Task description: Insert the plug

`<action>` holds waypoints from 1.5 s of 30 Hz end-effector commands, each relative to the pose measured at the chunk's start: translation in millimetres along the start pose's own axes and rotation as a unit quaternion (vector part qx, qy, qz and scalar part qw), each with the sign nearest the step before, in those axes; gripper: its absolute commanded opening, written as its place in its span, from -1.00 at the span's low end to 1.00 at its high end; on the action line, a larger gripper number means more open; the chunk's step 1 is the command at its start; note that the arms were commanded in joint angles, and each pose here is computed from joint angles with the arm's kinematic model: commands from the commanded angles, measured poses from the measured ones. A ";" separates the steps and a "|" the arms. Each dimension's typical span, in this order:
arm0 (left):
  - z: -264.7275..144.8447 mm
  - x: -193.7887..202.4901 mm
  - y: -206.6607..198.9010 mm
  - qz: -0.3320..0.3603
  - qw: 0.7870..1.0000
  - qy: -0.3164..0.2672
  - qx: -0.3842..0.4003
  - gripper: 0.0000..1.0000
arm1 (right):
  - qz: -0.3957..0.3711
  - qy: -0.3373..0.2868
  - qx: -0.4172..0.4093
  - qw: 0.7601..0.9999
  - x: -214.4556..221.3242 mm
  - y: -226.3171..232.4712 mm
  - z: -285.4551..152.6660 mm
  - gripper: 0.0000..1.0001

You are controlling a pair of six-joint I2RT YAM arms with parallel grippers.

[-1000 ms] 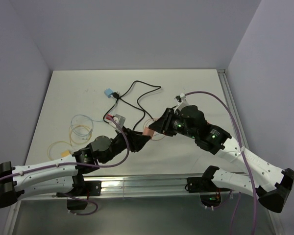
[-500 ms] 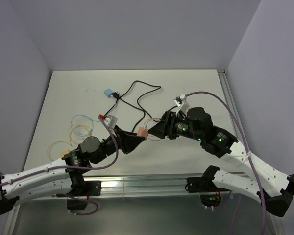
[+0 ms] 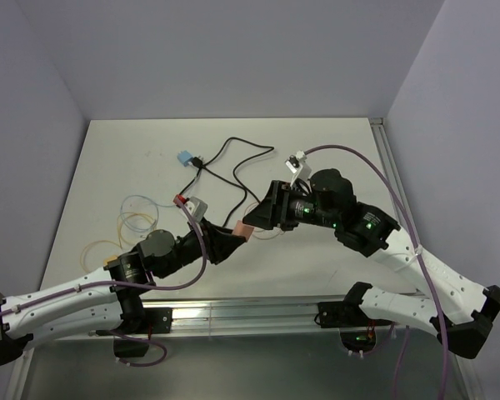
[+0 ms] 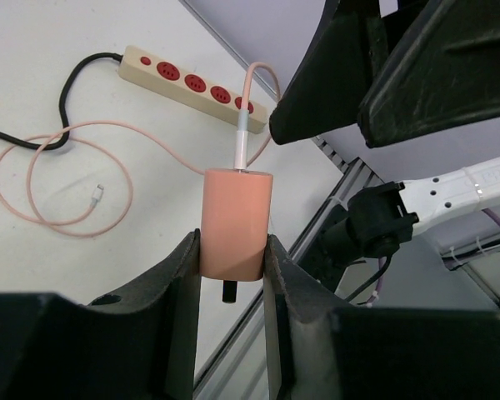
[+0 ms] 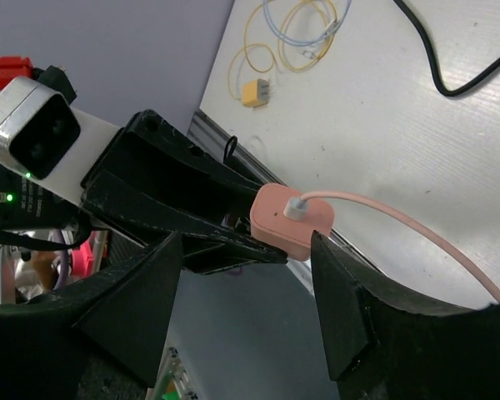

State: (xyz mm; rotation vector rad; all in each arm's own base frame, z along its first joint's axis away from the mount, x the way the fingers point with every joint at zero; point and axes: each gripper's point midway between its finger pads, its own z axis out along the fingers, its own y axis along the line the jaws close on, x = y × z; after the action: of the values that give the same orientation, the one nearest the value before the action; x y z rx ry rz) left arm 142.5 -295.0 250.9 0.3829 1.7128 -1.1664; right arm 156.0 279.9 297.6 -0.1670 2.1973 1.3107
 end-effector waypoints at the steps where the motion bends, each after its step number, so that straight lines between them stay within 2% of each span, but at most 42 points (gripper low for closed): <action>1: 0.8 -29.8 -10.2 0.018 0.999 -0.036 0.005 -0.99 | 0.006 -0.004 0.007 1.000 -11.0 10.7 -0.7 0.38; 8: 3.1 -32.8 -9.0 0.027 0.999 -0.037 -0.002 -0.99 | -0.005 -0.004 0.080 0.997 -9.9 -8.5 4.5 0.36; 23: 10.1 -34.9 -11.3 0.031 0.999 -0.040 0.000 -0.99 | -0.014 0.027 0.093 0.995 -0.2 -7.7 25.9 0.31; 26: 9.4 -34.9 -10.8 0.033 0.999 -0.039 0.000 -0.99 | -0.013 0.028 0.095 0.995 1.3 -7.8 29.0 0.19; 28: 9.0 -35.0 -9.9 0.035 0.999 -0.038 -0.003 -0.99 | -0.010 0.031 0.094 0.995 3.8 -8.7 31.2 -0.02; 29: 9.0 -35.7 -10.0 0.036 0.999 -0.037 -0.005 -0.98 | -0.008 0.027 0.090 0.996 2.6 -7.4 32.7 -0.29; 30: 9.4 -35.1 -7.7 0.027 0.999 -0.036 -0.013 -0.49 | -0.005 0.024 0.095 0.995 3.2 -11.3 34.0 -0.99; 32: 9.6 -37.1 5.4 0.015 0.998 -0.038 -0.055 0.25 | 0.003 -0.009 0.120 0.993 -6.2 -20.6 33.3 -1.00; 34: 8.4 -42.4 12.8 -0.014 0.995 -0.048 -0.086 0.73 | 0.009 -0.044 0.154 0.987 -17.1 -35.0 29.8 -1.00; 35: 4.6 -41.2 28.4 -0.020 0.990 -0.048 -0.130 0.78 | 0.008 -0.055 0.179 0.982 -20.0 -44.3 26.3 -1.00; 36: 2.1 -38.5 35.4 -0.028 0.987 -0.041 -0.152 0.79 | 0.006 -0.090 0.212 0.973 -34.8 -53.6 20.7 -1.00; 38: -1.6 -41.1 42.2 -0.046 0.981 -0.037 -0.182 0.79 | 0.010 -0.107 0.253 0.962 -45.6 -70.3 16.2 -1.00; 42: -5.2 -51.6 35.6 -0.050 0.983 -0.053 -0.168 0.78 | 0.017 -0.131 0.271 0.953 -84.7 -89.6 15.5 -1.00; 44: -9.4 -54.6 34.3 -0.049 0.984 -0.064 -0.159 0.77 | 0.017 -0.142 0.303 0.942 -106.2 -110.5 14.0 -1.00; 45: -10.8 -56.3 33.5 -0.049 0.984 -0.069 -0.156 0.77 | 0.020 -0.176 0.320 0.931 -137.0 -117.0 1.3 -1.00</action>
State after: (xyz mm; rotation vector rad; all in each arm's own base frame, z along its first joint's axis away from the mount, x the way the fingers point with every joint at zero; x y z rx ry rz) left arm 183.7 -264.9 262.5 0.0852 1.8298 -0.9268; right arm 269.5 230.2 245.1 0.2565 2.3139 0.6309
